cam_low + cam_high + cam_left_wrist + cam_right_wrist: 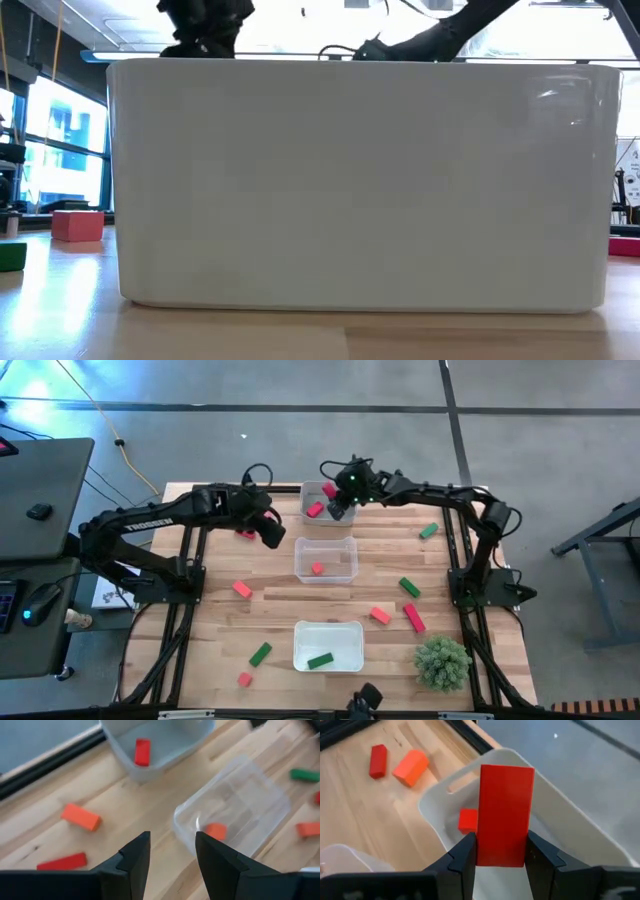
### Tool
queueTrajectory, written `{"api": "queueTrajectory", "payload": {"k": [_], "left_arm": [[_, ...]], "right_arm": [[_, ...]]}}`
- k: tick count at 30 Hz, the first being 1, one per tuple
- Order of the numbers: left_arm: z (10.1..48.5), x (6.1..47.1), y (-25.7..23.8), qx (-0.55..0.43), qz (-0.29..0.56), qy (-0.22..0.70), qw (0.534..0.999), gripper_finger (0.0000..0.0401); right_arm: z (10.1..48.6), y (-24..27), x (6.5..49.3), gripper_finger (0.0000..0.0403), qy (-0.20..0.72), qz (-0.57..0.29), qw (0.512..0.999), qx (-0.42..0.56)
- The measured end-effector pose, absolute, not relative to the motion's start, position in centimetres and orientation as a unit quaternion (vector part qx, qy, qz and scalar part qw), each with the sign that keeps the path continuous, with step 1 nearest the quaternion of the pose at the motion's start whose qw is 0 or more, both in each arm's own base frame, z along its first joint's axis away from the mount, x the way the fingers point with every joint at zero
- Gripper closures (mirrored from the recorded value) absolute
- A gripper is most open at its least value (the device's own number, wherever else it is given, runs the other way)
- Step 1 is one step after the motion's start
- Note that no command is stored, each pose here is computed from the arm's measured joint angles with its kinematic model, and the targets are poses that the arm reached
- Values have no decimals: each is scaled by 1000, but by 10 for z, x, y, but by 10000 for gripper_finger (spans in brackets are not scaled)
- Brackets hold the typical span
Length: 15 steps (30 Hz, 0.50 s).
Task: Sort & place blocks by color
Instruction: Put the top right red block into the gray bin
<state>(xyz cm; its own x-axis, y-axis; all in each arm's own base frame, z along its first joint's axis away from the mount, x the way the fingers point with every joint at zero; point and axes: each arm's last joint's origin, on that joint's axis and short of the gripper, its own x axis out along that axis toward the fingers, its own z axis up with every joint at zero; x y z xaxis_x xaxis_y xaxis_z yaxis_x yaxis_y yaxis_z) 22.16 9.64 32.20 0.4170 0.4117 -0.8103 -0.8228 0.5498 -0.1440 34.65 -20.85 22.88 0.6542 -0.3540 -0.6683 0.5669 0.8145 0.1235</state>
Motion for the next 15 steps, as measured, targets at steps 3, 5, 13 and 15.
{"api": "queueTrajectory", "payload": {"k": [3,5,13,15], "left_arm": [[308,220,96,-282,395,389,783,254],[297,218,95,-288,401,402,771,254],[263,211,90,-308,413,442,735,254],[255,209,88,-308,414,452,728,254]], "right_arm": [[225,-211,343,290,339,-262,886,178],[223,-214,341,290,343,-265,881,192],[210,-222,336,290,358,-261,864,240],[208,-222,337,290,358,-258,865,241]]}}
